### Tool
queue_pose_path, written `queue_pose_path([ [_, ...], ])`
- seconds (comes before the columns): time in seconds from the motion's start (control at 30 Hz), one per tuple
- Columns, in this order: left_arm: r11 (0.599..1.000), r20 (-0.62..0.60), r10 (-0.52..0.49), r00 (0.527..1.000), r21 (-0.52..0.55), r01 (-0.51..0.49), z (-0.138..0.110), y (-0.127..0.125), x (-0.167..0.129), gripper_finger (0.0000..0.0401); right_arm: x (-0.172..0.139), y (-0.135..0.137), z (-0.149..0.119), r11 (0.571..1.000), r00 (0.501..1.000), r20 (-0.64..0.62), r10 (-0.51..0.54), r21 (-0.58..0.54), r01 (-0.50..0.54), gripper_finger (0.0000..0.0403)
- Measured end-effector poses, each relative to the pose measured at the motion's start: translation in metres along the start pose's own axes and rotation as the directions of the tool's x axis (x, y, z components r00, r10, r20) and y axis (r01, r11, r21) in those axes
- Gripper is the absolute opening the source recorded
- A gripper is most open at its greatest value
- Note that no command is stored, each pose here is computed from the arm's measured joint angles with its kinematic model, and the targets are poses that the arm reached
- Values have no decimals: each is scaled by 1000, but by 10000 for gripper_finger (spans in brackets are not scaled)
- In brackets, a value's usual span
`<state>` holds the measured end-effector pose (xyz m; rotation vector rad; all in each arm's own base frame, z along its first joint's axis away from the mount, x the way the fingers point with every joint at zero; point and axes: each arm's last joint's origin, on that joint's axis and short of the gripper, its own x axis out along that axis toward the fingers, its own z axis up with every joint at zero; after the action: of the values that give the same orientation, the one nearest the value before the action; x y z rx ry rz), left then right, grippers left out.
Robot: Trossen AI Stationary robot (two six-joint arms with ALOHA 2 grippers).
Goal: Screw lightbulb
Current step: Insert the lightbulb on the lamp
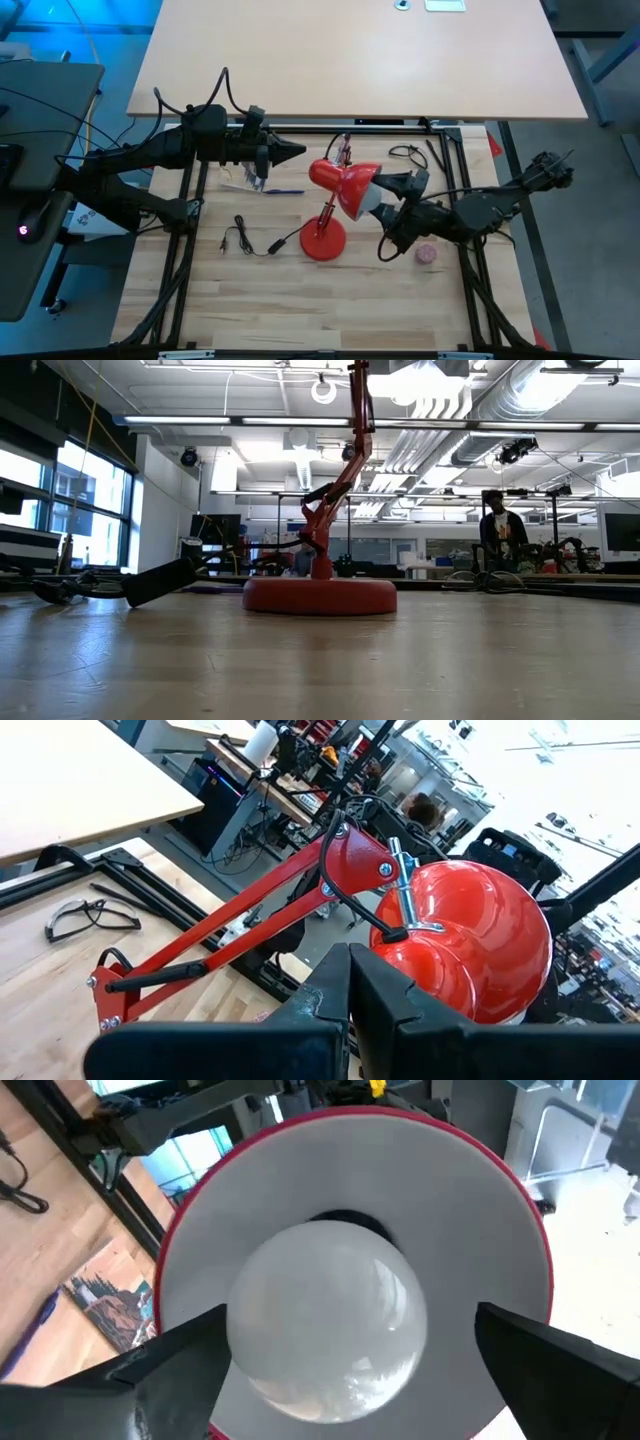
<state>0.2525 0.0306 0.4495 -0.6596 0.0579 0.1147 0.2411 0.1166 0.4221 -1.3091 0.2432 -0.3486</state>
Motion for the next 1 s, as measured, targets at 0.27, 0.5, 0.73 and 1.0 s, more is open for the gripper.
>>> queue_pose_path([
  [0.27, 1000, 0, 0, 1000, 12, 0, 0, 0, 0, 0, -12, 4, 9, 999, 999, 34, 23, -26, -22, 399],
  [0.5, 1000, 5, 8, 1000, 18, -8, 0, 0, 0, 0, -17, 8, 11, 999, 998, 44, 49, -10, -49, 399],
  [0.73, 1000, 11, 15, 1000, 19, -15, 0, 0, 0, 0, -16, 10, 10, 998, 998, 15, 55, -18, -55, 399],
  [1.0, 1000, 11, 15, 1000, 22, -15, 0, 0, 0, 0, -16, 10, 10, 994, 998, 14, 55, 93, -56, 399],
])
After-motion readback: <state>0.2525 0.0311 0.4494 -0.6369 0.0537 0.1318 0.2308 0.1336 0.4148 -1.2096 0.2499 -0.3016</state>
